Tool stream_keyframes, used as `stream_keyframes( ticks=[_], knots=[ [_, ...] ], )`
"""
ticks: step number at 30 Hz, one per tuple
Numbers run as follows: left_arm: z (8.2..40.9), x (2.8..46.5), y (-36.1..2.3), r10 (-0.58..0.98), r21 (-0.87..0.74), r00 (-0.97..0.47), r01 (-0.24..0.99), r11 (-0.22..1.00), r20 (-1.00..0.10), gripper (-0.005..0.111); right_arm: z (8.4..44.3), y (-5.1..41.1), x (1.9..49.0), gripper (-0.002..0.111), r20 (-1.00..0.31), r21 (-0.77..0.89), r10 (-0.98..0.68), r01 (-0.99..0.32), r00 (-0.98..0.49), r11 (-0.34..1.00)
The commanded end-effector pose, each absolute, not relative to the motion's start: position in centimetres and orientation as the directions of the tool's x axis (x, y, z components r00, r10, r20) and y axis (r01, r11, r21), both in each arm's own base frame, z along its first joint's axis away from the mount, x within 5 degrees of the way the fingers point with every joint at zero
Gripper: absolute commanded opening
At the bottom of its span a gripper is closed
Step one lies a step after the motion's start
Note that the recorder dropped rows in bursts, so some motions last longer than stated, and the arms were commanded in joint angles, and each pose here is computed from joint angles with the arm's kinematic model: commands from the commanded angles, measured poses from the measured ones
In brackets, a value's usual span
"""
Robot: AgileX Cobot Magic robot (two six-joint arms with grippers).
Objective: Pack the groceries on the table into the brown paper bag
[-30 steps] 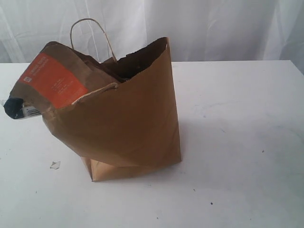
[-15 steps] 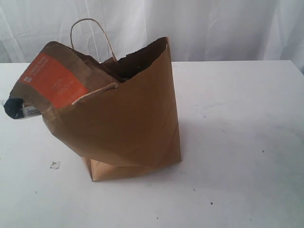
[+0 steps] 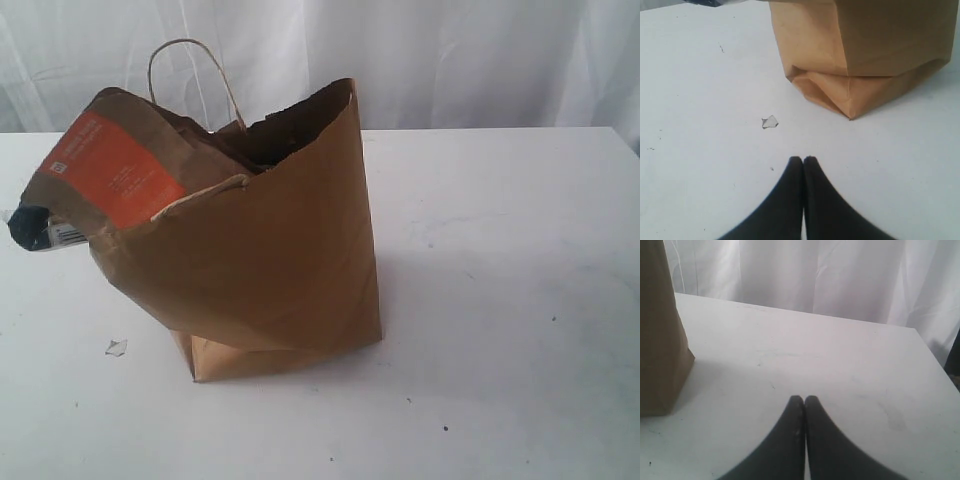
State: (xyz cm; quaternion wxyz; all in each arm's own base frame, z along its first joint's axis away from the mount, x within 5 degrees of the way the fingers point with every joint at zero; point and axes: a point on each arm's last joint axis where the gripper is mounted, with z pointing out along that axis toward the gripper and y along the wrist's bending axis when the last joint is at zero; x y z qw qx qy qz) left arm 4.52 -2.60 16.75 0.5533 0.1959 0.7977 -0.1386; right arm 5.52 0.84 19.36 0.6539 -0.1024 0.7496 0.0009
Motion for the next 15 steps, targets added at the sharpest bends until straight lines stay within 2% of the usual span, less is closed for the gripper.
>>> stream_keyframes(
  ticks=[1,6,15],
  knots=[
    [16.62,4.48,-2.57,0.203,0.04,-0.295,0.478,0.877,-0.934,0.0,19.31,0.8,5.51,0.0,-0.982,-0.133,-0.15,-0.147,-0.114,0.98],
    [16.62,4.53,-2.48,0.199,0.041,-0.298,0.462,0.886,-0.934,0.0,19.31,0.8,5.51,0.0,-0.982,-0.133,-0.15,-0.147,-0.114,0.98],
    [16.67,4.86,-1.82,0.113,0.005,-0.332,0.31,0.951,-0.937,0.0,19.31,0.8,5.51,0.0,-0.982,-0.133,-0.15,-0.147,-0.114,0.98]
  ],
)
